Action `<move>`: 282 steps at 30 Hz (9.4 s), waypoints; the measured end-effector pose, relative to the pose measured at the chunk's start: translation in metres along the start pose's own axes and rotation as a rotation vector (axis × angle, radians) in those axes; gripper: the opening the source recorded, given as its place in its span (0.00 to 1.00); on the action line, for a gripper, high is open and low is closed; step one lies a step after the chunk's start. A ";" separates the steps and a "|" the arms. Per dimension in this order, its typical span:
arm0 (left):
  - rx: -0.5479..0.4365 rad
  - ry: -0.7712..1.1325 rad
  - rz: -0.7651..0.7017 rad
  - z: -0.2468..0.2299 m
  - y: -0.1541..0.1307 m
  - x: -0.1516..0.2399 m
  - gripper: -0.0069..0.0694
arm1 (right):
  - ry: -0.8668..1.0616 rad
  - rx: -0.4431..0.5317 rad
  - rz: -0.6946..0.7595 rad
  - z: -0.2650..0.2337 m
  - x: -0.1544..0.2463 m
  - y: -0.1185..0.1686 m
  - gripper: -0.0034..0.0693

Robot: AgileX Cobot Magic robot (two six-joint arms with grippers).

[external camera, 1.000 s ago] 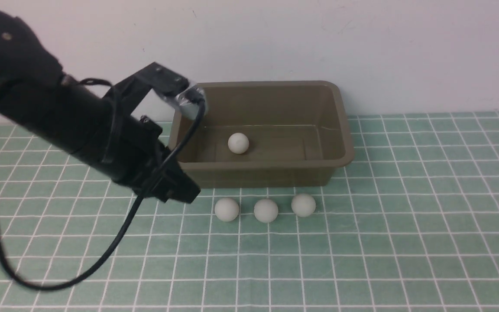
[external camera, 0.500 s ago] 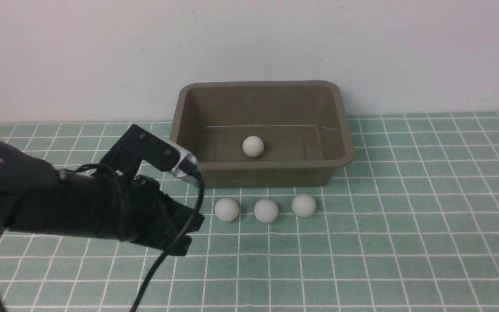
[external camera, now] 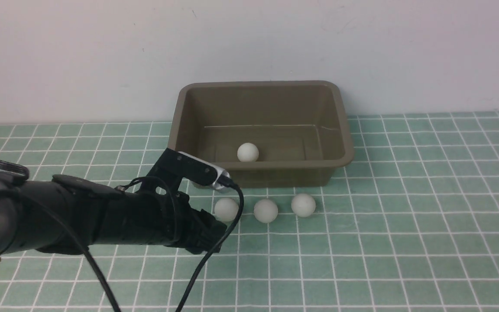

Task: Put the table tennis balls in the box on the green coffee tablecloth.
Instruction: 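Reach for and grasp a ping pong ball on the table beside the basket, then drop the ball into the bin, then reach for and grasp a ping pong ball on the table, then release the ping pong ball into the bin and lift the gripper away, then reach for and grasp a ping pong ball on the table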

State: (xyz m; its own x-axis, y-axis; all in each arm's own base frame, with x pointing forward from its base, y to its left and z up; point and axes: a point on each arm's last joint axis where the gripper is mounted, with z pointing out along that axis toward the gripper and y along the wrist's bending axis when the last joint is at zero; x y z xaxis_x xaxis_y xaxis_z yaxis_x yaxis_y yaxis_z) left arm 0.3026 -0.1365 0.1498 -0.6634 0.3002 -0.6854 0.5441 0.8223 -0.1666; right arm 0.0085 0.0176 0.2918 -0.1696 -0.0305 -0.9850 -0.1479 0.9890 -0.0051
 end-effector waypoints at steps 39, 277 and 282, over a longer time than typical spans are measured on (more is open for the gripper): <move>0.340 -0.111 -0.077 0.011 -0.024 -0.052 0.54 | -0.001 -0.004 0.007 0.000 0.000 0.000 0.58; 0.123 0.040 0.282 -0.215 -0.058 -0.072 0.36 | 0.535 -0.249 -0.379 0.256 0.058 0.156 0.73; 0.129 0.046 0.281 -0.215 -0.059 -0.071 0.36 | 0.525 -0.291 -0.334 0.257 0.053 0.164 0.73</move>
State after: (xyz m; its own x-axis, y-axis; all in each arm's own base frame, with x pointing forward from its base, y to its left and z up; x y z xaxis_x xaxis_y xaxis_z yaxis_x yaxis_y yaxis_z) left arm 0.2075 -0.1022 0.3610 -0.4989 0.5308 -0.6851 0.7682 0.6368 -0.0660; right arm 0.2261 0.2152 0.1941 -0.5084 -0.4659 -0.7242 -0.5176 0.8374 -0.1754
